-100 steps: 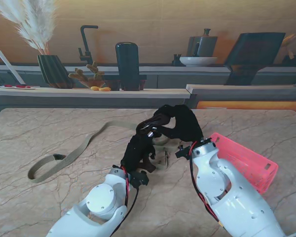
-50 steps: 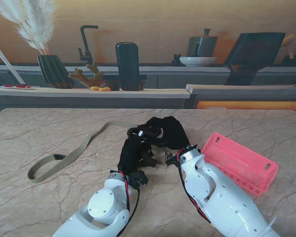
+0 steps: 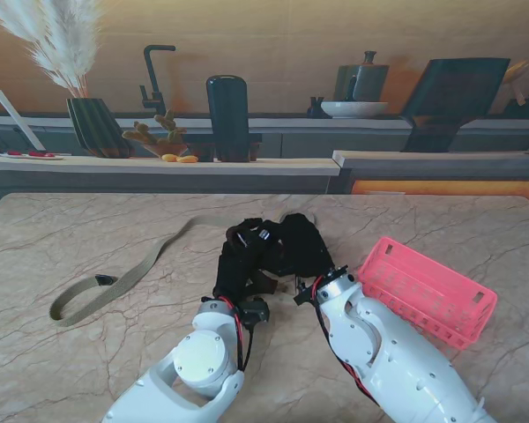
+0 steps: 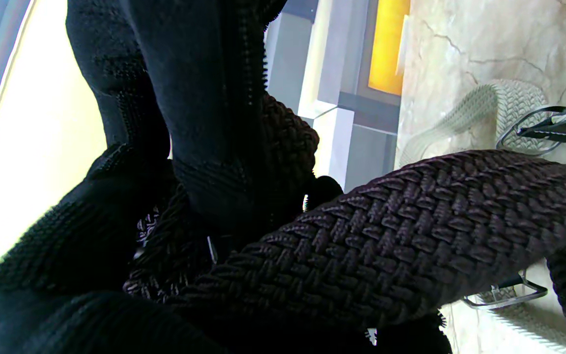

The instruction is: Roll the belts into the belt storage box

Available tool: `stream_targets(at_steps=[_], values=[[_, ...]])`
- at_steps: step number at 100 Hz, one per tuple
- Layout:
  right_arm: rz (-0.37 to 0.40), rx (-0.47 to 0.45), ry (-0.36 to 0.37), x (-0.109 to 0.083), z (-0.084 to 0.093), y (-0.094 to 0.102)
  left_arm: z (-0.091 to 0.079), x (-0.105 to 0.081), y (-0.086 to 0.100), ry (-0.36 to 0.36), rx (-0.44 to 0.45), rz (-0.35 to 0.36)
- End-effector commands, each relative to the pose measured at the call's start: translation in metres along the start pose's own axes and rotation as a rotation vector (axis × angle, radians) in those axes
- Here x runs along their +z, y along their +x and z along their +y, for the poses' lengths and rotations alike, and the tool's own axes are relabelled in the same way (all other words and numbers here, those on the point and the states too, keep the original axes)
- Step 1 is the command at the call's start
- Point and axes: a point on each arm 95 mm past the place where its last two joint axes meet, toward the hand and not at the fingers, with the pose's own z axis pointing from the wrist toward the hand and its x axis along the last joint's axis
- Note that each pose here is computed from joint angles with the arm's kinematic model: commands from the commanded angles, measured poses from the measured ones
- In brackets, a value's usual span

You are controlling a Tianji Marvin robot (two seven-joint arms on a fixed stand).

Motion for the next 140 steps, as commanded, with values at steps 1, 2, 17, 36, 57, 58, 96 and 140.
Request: stream_targets(at_steps=[1,2,17,36,57,58,96,140], values=[[0.029,0.021,0.021,-0.002,-0.007,0.011,0.006,0.0,0.004,-0.016,-0.018,0.001],[0.03,0.021,0.023,-0.003,-0.007,0.011,0.006,0.0,0.004,-0.016,-0.018,0.001],[0.037,0.014,0.039,-0.003,-0.009,0.014,0.006,0.001,0.004,-0.02,0.0,0.0],[0.021,-0.005,0.1,-0.005,-0.012,0.014,0.007,-0.001,0.006,-0.015,-0.036,-0.002],[-0.004,-0.026,0.223,-0.014,-0.009,0.01,0.003,-0.003,0.012,-0.004,-0.093,0.023],[-0.005,-0.028,0.229,-0.014,-0.009,0.01,0.003,-0.003,0.012,-0.002,-0.096,0.023],[-0.102,-0.135,0.228,-0.041,0.029,-0.005,-0.003,-0.003,0.008,-0.057,-0.142,-0.055],[-0.032,-0.274,0.063,-0.06,0.083,-0.017,-0.006,0.003,-0.003,-0.234,-0.041,-0.126]])
